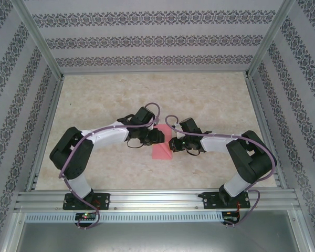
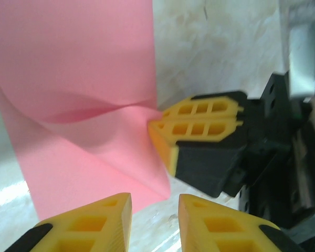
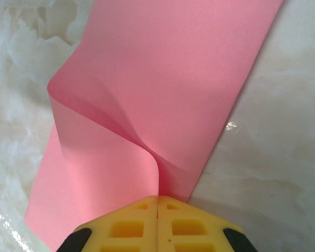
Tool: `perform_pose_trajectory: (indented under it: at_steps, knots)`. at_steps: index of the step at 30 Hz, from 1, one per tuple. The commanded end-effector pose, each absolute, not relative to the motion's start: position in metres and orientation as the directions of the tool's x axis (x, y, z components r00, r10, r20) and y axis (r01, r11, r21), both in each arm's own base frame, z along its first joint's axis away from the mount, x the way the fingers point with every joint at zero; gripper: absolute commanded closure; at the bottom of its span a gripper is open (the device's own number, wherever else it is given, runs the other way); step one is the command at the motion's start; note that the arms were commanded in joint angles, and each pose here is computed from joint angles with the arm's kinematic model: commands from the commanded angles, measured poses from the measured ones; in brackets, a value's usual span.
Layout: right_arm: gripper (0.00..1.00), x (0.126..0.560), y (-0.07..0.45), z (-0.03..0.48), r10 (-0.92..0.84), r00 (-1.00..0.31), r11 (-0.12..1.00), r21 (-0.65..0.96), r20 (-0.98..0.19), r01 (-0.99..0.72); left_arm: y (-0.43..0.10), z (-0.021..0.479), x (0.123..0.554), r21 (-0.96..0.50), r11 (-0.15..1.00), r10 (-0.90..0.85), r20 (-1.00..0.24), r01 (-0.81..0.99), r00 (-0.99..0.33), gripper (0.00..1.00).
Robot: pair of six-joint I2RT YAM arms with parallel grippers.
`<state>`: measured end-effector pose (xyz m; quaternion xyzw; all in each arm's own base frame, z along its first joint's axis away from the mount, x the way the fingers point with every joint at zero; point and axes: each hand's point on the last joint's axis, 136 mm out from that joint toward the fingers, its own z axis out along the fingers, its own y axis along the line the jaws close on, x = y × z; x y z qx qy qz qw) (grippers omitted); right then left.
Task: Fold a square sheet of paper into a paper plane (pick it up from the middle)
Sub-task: Fold the triangle a second time at the center of the table.
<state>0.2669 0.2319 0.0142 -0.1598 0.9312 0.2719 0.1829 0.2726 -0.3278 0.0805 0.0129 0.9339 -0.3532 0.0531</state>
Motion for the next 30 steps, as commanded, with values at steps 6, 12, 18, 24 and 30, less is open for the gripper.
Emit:
perform_pose_trajectory:
  at_steps: [6, 12, 18, 24, 30]
  knots:
    - [0.94, 0.26, 0.226, 0.0, -0.232, -0.883, 0.821, 0.404, -0.407, -0.402, -0.359, 0.082, 0.299, -0.769, 0.638, -0.101, -0.049, -0.027, -0.994, 0.69]
    - [0.94, 0.26, 0.226, 0.0, -0.232, -0.883, 0.821, 0.404, -0.408, -0.403, -0.363, 0.069, 0.299, -0.773, 0.633, -0.094, -0.027, -0.039, -0.995, 0.68]
    - [0.94, 0.26, 0.226, 0.0, -0.233, -0.883, 0.819, 0.408, -0.408, -0.405, -0.361, 0.056, 0.299, -0.763, 0.645, -0.098, -0.02, -0.048, -0.995, 0.68]
    - [0.94, 0.26, 0.226, 0.0, -0.233, -0.883, 0.82, 0.407, -0.407, -0.403, -0.348, 0.034, 0.295, -0.714, 0.697, -0.114, -0.014, -0.069, -0.993, 0.69]
    - [0.93, 0.26, 0.227, 0.0, -0.235, -0.883, 0.819, 0.406, -0.406, -0.405, -0.339, 0.015, 0.291, -0.677, 0.731, -0.116, -0.007, -0.081, -0.993, 0.69]
